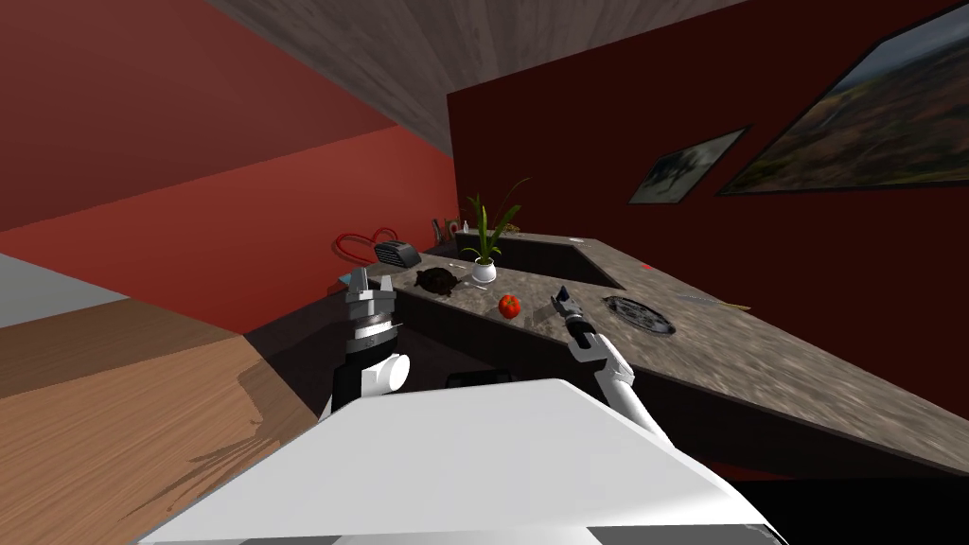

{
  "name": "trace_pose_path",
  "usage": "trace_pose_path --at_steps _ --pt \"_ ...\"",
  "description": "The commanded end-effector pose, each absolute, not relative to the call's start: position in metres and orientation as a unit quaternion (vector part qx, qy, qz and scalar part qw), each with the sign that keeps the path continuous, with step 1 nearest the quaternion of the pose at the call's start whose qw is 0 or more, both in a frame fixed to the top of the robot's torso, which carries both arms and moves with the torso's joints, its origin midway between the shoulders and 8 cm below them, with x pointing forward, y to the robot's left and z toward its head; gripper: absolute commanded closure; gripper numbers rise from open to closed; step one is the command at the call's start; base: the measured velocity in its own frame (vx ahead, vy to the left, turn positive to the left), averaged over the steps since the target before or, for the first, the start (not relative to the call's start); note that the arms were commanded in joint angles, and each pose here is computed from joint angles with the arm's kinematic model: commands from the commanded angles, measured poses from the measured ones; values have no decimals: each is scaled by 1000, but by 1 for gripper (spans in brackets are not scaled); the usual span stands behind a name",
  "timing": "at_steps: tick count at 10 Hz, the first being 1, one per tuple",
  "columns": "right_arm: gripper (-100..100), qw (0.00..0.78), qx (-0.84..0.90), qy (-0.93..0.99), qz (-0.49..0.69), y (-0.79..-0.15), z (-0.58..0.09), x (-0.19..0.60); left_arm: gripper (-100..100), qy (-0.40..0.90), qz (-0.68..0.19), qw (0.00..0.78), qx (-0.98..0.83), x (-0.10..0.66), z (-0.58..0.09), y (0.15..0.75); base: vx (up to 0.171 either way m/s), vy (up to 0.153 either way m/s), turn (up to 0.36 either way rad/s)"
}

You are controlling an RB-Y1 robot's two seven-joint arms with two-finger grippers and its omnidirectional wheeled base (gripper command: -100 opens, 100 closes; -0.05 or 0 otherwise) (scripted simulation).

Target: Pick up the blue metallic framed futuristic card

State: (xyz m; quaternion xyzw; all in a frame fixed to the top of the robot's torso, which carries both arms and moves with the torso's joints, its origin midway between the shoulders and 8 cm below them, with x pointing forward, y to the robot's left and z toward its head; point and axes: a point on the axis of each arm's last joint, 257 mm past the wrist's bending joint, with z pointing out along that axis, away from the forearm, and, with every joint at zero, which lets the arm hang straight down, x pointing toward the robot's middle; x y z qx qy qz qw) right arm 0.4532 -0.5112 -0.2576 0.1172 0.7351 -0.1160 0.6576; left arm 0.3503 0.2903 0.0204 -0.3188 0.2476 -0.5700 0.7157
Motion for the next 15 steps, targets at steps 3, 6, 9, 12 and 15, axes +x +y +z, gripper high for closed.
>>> trace_pose_path --at_steps 3,6,9,12,15 --pt "-100 646 114 747 -106 -513 -279 459 0 248 -570 716 -319 350 20 290 1 37 -16" --pt "-100 650 98 748 -87 -509 -281 481 0 248 -570 716 -319 350 20 290 -2 54 -64" --pt "-100 666 77 738 -69 -501 -265 507 0 248 -570 716 -319 350 20 290 3 36 -58" --pt "-100 664 65 743 -63 -507 -270 516 0 248 -570 716 -319 350 20 290 -1 29 -40" --pt "-100 644 82 758 -67 -520 -295 510 0 248 -570 716 -319 350 20 290 -3 37 -20"
